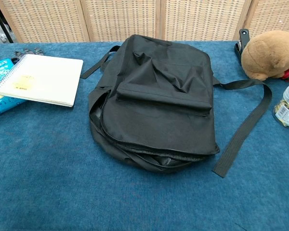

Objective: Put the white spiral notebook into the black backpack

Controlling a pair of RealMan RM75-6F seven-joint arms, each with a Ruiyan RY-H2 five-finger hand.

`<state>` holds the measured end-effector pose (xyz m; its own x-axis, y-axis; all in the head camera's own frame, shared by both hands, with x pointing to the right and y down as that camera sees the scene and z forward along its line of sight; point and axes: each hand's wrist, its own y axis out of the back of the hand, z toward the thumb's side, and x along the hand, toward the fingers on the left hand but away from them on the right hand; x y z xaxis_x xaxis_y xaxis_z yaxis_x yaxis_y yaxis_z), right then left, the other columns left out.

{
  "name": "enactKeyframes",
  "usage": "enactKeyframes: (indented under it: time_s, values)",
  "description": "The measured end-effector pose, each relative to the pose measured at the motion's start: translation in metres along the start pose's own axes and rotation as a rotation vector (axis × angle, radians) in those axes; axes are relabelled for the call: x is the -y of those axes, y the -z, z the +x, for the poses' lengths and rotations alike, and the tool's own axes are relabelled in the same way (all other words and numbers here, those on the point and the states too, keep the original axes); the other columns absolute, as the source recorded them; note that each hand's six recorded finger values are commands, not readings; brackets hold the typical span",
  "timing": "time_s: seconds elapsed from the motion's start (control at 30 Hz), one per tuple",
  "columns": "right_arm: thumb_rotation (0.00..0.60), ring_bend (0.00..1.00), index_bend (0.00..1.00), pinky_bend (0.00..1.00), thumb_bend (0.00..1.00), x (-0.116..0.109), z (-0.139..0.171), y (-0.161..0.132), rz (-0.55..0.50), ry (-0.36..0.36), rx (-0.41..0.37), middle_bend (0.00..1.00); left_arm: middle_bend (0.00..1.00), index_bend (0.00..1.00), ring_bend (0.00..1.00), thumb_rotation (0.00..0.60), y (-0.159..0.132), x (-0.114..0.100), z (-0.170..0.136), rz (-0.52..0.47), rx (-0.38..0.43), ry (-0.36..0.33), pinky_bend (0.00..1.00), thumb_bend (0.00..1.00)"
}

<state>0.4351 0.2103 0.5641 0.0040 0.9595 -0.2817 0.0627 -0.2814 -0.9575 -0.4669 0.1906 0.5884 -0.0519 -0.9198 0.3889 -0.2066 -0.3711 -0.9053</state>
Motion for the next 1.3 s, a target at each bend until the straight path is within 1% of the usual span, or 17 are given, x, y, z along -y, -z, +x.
enactKeyframes:
  time_s: [0.33,0.43,0.53,0.73,0.87,0.97,1.1,1.23,1.3]
  values:
    - [0.600,0.00,0.00,0.00,0.00,-0.001,0.002,-0.001,-0.002,-0.001,-0.003,0.00,0.00,0.00,0.00,0.600,0.000,0.001,-0.001,0.023,0.003,-0.006,0.00,0.00]
    - [0.600,0.00,0.00,0.00,0.00,-0.001,0.001,-0.001,-0.010,-0.004,0.001,0.00,0.00,0.00,0.00,0.600,0.000,0.004,0.001,0.052,0.015,-0.003,0.00,0.00]
    - [0.600,0.00,0.00,0.00,0.00,-0.001,0.001,0.001,-0.013,-0.009,0.007,0.00,0.00,0.00,0.00,0.600,-0.003,0.010,0.006,0.100,0.046,0.007,0.00,0.00]
    - [0.600,0.00,0.00,0.00,0.00,-0.003,0.001,0.002,-0.021,-0.007,0.012,0.00,0.00,0.00,0.00,0.600,-0.020,0.036,0.027,0.197,0.151,0.014,0.00,0.00]
    - [0.600,0.00,0.00,0.00,0.00,-0.004,0.001,0.003,-0.026,-0.007,0.017,0.00,0.00,0.00,0.00,0.600,-0.039,0.063,0.044,0.280,0.215,0.033,0.00,0.00]
    - [0.600,0.00,0.00,0.00,0.00,-0.002,0.001,0.004,-0.029,-0.013,0.022,0.00,0.00,0.00,0.00,0.600,-0.052,0.078,0.056,0.325,0.245,0.042,0.00,0.00]
    - [0.600,0.00,0.00,0.00,0.00,-0.002,0.000,0.005,-0.030,-0.016,0.024,0.00,0.00,0.00,0.00,0.600,-0.068,0.091,0.072,0.364,0.279,0.042,0.00,0.00]
    - [0.600,0.00,0.00,0.00,0.00,-0.001,0.000,0.006,-0.030,-0.020,0.029,0.00,0.00,0.00,0.00,0.600,-0.082,0.100,0.086,0.408,0.302,0.032,0.05,0.00]
    - [0.600,0.00,0.00,0.00,0.00,0.000,0.000,0.007,-0.030,-0.023,0.032,0.00,0.00,0.00,0.00,0.600,-0.087,0.104,0.094,0.440,0.302,0.021,0.06,0.00]
